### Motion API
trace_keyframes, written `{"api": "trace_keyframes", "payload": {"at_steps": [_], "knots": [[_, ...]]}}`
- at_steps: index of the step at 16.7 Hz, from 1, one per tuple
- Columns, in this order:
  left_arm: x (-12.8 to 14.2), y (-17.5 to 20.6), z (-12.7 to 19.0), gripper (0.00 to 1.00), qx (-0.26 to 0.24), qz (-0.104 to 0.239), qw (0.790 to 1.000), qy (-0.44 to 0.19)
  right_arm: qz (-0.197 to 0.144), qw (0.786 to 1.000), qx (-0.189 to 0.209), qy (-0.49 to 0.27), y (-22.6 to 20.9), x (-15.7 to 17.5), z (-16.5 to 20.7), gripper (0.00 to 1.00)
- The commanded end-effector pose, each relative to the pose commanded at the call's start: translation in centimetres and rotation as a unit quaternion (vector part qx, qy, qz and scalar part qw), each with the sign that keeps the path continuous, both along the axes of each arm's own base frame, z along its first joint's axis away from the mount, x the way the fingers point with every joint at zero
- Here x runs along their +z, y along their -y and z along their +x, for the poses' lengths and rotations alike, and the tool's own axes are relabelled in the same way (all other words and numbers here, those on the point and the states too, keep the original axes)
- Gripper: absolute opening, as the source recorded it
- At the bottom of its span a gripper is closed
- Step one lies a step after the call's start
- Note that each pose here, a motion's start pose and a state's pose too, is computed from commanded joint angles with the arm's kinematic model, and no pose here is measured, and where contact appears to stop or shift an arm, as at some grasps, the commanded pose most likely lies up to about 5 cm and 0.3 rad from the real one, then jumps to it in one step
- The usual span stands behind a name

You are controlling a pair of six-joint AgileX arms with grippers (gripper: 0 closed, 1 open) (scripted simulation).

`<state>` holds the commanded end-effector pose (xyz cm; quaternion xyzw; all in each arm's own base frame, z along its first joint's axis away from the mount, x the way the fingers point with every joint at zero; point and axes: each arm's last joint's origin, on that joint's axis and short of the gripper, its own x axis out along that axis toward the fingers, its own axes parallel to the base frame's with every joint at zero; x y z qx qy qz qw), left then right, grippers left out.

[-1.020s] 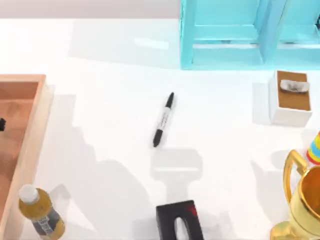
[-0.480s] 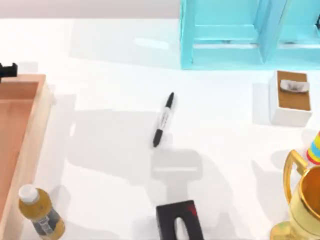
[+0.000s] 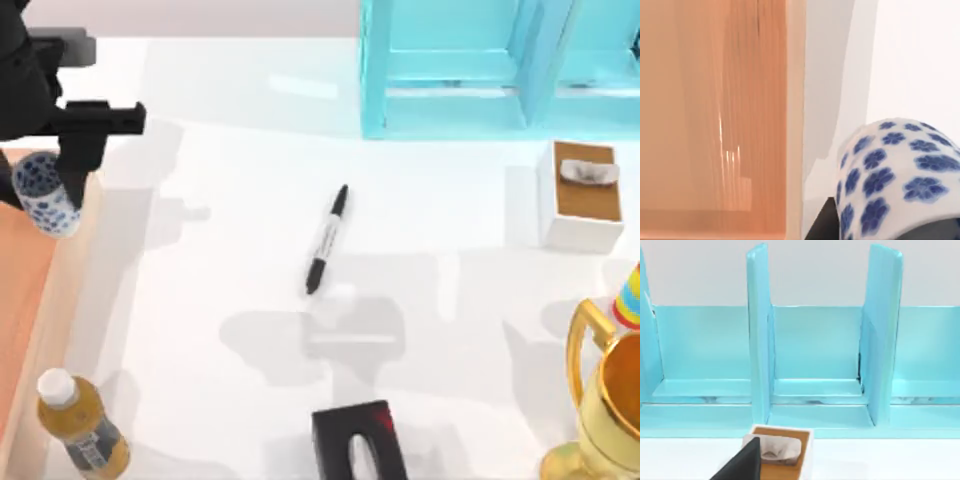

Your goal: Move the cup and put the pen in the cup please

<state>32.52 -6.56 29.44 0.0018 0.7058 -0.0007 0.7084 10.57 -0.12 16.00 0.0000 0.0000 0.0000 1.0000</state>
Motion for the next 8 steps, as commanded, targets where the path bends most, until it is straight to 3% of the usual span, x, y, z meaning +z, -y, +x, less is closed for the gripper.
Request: {"api": "trace_keyframes", "payload": {"at_steps": [8], "knots": [[0.05, 1.11, -0.02, 0.0, -0.009, 0.001, 1.0, -0.005, 0.0, 1.0, 0.0, 0.0, 0.0, 0.0, 0.0, 1.0]]}}
